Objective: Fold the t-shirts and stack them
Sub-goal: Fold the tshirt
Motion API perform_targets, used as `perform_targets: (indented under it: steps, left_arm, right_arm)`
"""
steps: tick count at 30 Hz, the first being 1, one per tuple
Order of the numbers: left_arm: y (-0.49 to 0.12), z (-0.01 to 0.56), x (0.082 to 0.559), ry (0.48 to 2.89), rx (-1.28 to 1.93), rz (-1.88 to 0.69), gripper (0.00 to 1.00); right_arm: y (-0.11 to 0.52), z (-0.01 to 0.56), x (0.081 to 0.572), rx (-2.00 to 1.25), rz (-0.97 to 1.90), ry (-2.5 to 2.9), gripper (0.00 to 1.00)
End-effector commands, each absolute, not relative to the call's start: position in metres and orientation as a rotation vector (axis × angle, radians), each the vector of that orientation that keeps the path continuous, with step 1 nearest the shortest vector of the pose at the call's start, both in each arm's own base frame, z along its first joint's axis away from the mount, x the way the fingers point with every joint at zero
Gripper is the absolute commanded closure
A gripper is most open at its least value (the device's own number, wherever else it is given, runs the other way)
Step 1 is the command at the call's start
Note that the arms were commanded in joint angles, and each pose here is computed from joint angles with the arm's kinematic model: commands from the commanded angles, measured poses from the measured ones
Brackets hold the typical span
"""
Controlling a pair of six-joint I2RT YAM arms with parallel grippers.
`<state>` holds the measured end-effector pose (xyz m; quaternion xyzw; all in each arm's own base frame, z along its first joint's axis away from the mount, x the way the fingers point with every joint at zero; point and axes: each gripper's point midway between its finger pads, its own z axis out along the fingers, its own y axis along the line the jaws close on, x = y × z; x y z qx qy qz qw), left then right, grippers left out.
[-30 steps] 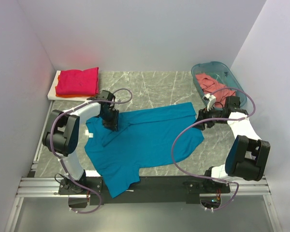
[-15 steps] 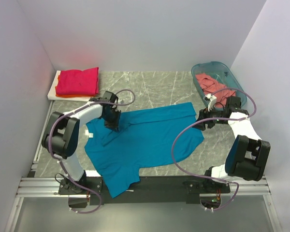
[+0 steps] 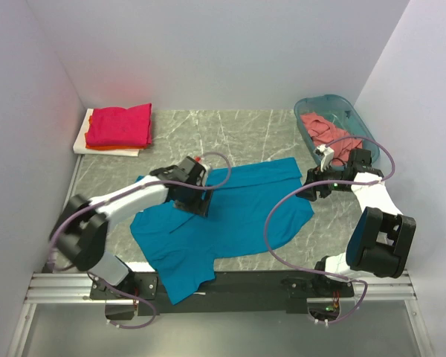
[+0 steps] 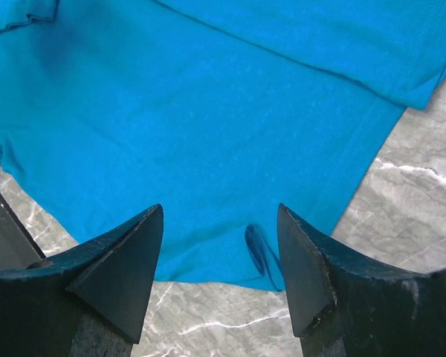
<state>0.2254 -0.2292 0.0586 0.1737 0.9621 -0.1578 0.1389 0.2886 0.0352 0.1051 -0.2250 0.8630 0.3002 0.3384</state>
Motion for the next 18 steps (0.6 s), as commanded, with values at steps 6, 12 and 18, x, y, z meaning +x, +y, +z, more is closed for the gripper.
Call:
perform_targets:
  steps: [6,12,18]
  left_arm:
    - [-0.183,0.109,0.284,2.521,0.237,-0.201,0.27]
    - [-0.177,0.085,0.297,2.556,0.202,-0.186,0.35]
    - [-0.161,0.11,0.319,2.431,-0.076,-0.391,0.33]
  right_arm:
    - [0.035,0.113,0.293,-0.596,0.801,2.217,0.3]
    - [0.033,0.114,0.292,-0.6,0.783,2.22,0.3]
    - [0.026,0.109,0.293,-0.607,0.721,2.246,0.3]
